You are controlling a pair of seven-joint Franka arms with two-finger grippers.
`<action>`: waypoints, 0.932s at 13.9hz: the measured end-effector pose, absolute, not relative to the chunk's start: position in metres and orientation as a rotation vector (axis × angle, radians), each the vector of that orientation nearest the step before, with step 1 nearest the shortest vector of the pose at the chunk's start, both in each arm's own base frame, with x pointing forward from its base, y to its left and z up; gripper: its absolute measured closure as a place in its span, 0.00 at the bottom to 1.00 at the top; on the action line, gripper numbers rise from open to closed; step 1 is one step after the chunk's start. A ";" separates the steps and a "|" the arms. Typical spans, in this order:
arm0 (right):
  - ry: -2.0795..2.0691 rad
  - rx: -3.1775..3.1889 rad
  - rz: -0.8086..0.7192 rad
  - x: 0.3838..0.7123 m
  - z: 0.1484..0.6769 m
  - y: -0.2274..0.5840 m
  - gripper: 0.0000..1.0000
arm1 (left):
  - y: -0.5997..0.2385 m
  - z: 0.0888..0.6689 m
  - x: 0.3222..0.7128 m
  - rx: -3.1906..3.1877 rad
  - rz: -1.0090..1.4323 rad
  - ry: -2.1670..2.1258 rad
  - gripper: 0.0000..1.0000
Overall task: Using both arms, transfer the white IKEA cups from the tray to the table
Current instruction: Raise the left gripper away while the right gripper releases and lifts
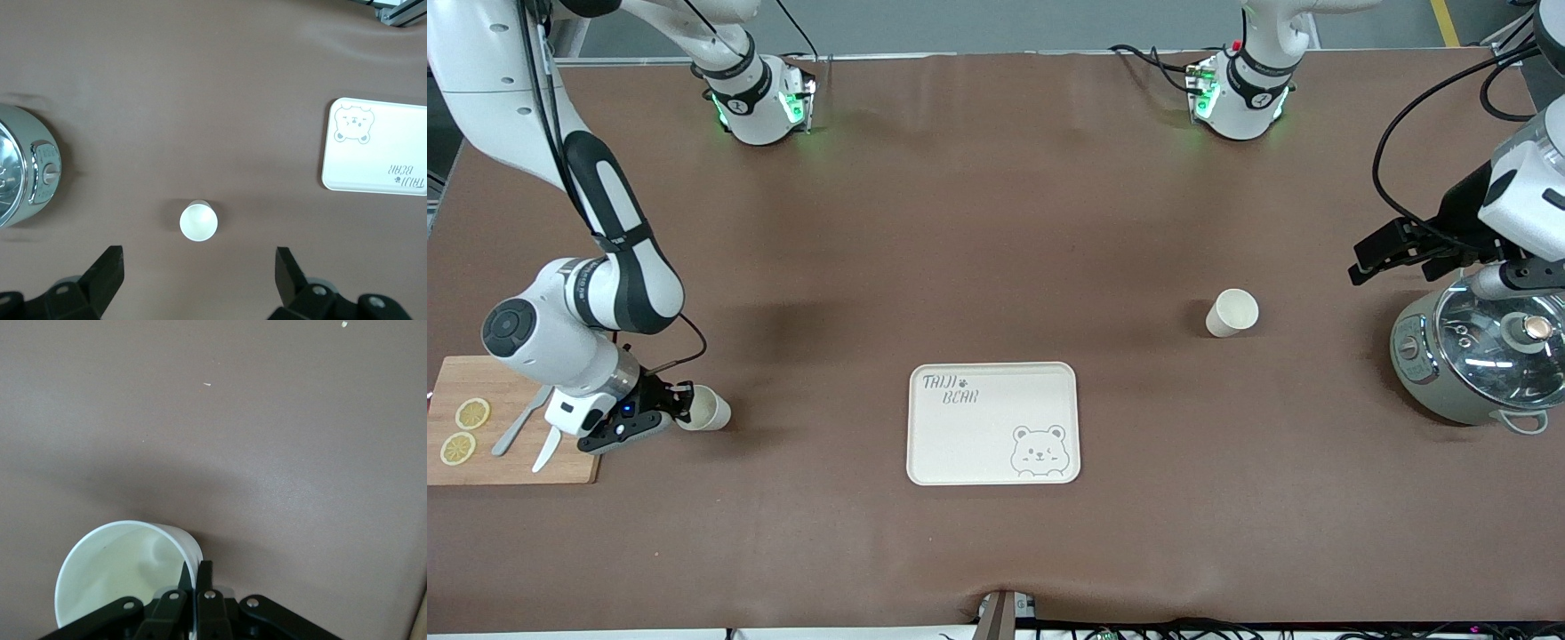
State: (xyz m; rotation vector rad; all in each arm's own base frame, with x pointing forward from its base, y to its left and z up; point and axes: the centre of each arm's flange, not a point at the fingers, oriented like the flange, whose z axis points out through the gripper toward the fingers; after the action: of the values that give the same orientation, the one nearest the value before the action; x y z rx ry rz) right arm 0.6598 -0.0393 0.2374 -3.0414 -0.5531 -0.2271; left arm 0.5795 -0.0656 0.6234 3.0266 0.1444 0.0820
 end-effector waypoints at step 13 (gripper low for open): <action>-0.551 -3.041 -0.231 0.660 0.226 -0.039 0.97 | -0.022 0.639 0.574 3.071 0.031 0.239 0.00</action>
State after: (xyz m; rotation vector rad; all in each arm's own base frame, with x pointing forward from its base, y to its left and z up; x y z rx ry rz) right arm 0.6601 -0.0390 0.2263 -3.0411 -0.5513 -0.2308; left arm 0.5742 -0.0223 0.6388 3.0706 0.2392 0.0314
